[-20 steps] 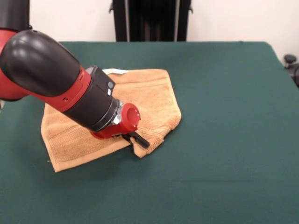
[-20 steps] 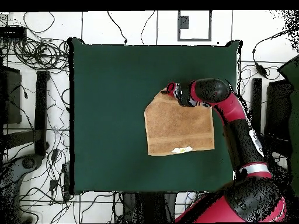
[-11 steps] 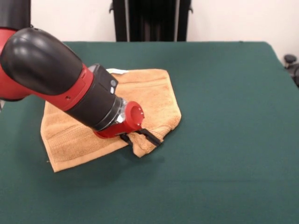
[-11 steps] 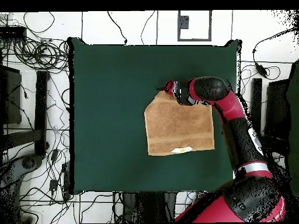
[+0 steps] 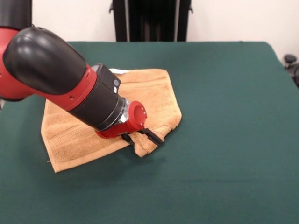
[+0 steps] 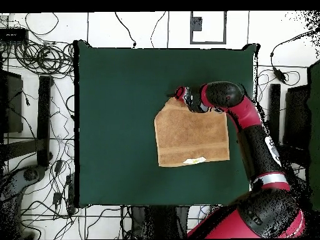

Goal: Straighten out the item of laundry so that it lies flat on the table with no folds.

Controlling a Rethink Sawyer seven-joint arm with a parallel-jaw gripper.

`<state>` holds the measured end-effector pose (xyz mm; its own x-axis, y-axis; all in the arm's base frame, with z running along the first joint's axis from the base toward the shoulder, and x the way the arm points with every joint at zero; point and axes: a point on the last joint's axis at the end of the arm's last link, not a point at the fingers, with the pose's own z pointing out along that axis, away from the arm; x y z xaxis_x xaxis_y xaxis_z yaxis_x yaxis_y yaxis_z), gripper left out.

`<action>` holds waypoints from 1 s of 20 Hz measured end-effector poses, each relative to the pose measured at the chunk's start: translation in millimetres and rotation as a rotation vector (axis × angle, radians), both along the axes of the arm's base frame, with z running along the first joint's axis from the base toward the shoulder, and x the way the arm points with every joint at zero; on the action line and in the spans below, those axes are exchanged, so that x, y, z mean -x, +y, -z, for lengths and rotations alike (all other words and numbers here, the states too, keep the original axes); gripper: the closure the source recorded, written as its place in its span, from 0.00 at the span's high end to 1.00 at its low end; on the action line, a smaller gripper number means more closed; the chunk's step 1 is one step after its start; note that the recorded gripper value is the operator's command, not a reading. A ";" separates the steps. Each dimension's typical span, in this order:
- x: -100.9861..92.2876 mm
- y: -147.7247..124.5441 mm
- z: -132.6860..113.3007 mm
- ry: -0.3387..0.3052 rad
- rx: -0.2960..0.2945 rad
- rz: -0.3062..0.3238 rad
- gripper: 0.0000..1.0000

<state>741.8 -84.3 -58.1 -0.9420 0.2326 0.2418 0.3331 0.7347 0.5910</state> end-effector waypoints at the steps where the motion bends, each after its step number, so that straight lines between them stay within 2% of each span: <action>1: 0.0 0.1 0.1 0.000 0.000 0.000 1.00; 2: 0.8 0.0 1.0 0.001 0.002 -0.001 1.00; 3: 1.5 -0.1 2.0 0.001 0.003 -0.003 0.00; 18: 5.2 3.6 8.5 0.009 -0.002 -0.007 0.00; 19: 4.7 4.0 7.8 0.009 -0.005 -0.006 1.00; 20: 3.6 5.4 6.3 0.008 -0.010 -0.006 1.00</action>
